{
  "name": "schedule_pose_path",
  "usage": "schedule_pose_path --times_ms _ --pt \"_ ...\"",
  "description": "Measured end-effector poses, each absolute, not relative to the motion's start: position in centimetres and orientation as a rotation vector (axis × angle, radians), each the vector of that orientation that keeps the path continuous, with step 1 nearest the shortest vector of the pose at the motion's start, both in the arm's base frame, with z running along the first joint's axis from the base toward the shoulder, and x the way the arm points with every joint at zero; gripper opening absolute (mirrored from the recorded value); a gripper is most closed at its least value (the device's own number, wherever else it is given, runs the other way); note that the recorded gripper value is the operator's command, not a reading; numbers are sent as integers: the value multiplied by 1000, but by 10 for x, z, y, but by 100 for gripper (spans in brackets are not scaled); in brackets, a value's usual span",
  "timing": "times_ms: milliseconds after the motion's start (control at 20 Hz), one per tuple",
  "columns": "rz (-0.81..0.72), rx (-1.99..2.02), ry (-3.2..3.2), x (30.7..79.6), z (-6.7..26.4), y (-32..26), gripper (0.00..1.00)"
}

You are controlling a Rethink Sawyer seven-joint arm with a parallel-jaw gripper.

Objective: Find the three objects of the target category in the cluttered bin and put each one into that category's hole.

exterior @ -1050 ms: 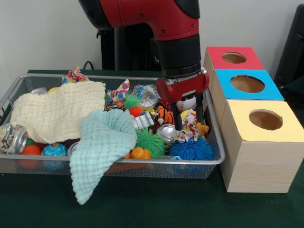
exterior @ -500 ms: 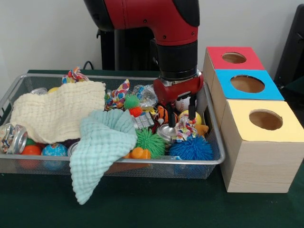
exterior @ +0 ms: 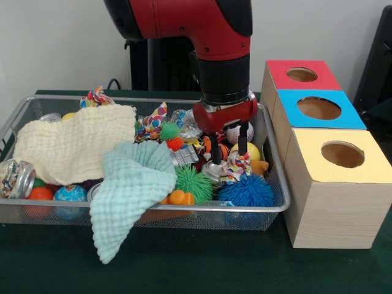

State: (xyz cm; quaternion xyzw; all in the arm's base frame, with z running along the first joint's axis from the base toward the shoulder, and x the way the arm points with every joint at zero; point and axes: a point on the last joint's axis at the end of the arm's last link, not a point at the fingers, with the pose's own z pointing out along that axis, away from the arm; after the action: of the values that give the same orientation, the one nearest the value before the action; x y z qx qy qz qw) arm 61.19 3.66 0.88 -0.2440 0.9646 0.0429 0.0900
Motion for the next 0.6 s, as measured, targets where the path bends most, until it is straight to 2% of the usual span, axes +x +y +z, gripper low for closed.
schedule_pose_path --times_ms 600 --pt "172 -678 2886 609 -2 26 100"
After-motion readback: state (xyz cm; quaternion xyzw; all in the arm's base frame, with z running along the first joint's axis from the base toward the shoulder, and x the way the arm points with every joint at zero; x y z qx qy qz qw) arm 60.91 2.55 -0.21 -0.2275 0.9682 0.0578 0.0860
